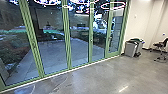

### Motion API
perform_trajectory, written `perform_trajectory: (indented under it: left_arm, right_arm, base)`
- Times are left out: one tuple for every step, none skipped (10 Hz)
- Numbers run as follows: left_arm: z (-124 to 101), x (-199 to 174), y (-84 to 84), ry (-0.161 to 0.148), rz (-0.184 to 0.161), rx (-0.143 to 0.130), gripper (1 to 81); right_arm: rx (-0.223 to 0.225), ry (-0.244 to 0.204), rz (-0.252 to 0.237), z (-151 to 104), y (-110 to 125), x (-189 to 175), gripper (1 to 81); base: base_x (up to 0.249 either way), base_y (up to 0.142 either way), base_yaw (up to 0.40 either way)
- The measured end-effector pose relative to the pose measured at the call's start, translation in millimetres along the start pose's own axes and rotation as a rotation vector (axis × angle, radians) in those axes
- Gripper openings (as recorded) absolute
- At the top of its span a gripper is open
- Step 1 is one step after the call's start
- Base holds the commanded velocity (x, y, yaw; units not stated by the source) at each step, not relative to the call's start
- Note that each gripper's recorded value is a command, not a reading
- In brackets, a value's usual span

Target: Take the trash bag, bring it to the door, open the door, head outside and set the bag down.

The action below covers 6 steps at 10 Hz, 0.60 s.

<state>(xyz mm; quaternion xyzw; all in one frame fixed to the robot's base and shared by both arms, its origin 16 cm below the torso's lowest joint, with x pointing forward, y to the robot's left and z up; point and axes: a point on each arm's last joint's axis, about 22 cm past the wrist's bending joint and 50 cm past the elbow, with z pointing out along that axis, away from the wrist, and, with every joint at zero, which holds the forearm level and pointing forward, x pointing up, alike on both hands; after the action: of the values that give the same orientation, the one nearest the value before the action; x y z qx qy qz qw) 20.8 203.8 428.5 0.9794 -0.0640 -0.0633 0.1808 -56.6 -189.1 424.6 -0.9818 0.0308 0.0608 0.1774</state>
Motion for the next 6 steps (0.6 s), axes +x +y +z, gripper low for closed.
perform_trajectory:
  left_arm:
    - [0.1,-0.8,0.1,-0.001,0.0,0.0,1.0]
    - [0.0,0.0,0.0,0.0,0.0,0.0,1.0]
    - [0.2,-0.5,0.4,-0.001,0.0,-0.001,1.0]
    - [0.1,-0.8,0.1,-0.001,0.0,0.0,1.0]
    - [0.1,-0.1,0.4,0.0,0.001,-0.001,1.0]
    - [0.1,-0.4,0.1,-0.001,0.0,0.0,1.0]
  right_arm:
    - [0.0,0.0,0.0,0.0,0.0,0.0,81.1]
    - [0.0,0.0,0.0,0.0,0.0,0.0,81.1]
    - [0.0,0.001,0.0,0.0,0.2,0.1,81.1]
    - [-0.002,0.0,0.0,-0.1,0.8,0.1,81.1]
    - [-0.002,0.0,0.0,-0.1,0.9,0.1,81.1]
    - [-0.002,0.001,0.0,-0.1,0.8,0.2,81.1]
  base:
    - [0.0,0.0,-0.273]
    - [0.0,0.0,-0.274]
    - [0.0,0.0,-0.274]
    - [0.0,0.0,-0.274]
    - [0.0,0.0,-0.274]
    - [0.0,0.0,-0.274]
